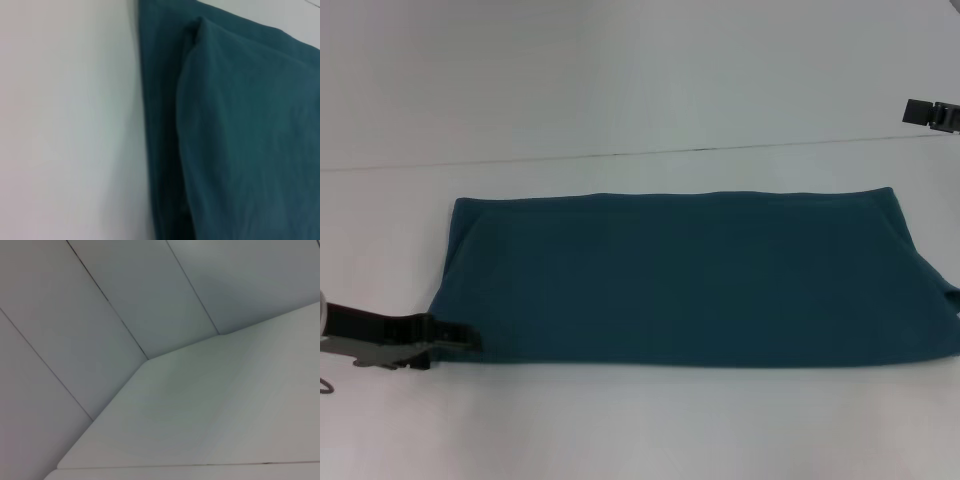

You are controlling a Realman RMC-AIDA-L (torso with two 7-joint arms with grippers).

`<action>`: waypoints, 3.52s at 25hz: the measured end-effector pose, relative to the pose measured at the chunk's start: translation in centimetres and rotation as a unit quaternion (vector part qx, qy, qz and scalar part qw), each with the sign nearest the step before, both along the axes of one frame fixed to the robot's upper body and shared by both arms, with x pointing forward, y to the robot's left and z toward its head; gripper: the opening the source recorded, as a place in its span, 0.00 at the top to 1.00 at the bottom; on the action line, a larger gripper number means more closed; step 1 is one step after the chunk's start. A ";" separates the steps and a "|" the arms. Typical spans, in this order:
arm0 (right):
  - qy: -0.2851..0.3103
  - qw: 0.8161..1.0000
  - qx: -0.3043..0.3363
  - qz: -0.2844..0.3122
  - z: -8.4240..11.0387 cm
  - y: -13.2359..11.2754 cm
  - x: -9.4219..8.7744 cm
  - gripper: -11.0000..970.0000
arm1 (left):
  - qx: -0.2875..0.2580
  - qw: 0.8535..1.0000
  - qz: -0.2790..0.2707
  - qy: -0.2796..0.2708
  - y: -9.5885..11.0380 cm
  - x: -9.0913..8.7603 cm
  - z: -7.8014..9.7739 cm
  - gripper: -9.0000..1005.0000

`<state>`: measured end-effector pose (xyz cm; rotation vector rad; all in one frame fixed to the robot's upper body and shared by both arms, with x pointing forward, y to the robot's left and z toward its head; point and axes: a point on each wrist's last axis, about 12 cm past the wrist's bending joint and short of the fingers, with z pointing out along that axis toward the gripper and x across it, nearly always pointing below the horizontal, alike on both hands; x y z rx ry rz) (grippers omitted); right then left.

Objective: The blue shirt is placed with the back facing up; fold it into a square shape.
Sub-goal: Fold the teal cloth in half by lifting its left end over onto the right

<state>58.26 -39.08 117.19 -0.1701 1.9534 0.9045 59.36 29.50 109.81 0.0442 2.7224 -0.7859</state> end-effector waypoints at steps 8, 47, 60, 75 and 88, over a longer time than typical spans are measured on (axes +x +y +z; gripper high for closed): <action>-0.001 1.000 -0.002 0.000 -0.1 0.0 0.0 0.06 | -0.014 1.000 -0.012 -0.012 -0.8 0.7 0.9 0.13; 0.000 1.000 -0.003 -0.006 -0.1 -0.2 0.0 0.06 | 0.010 1.000 -0.014 0.015 0.2 -0.2 0.3 0.13; 0.000 1.000 -0.002 -0.006 -0.1 -0.2 0.0 0.06 | 0.016 1.000 -0.016 0.011 -0.2 0.1 0.2 0.13; 0.000 1.000 -0.001 -0.007 -0.1 -0.2 0.0 0.06 | 0.019 1.000 -0.020 0.008 -0.7 0.4 0.2 0.13; 0.000 1.000 -0.001 -0.007 -0.1 -0.2 -0.1 0.06 | 0.020 1.000 -0.023 -0.007 -1.4 1.3 0.7 0.13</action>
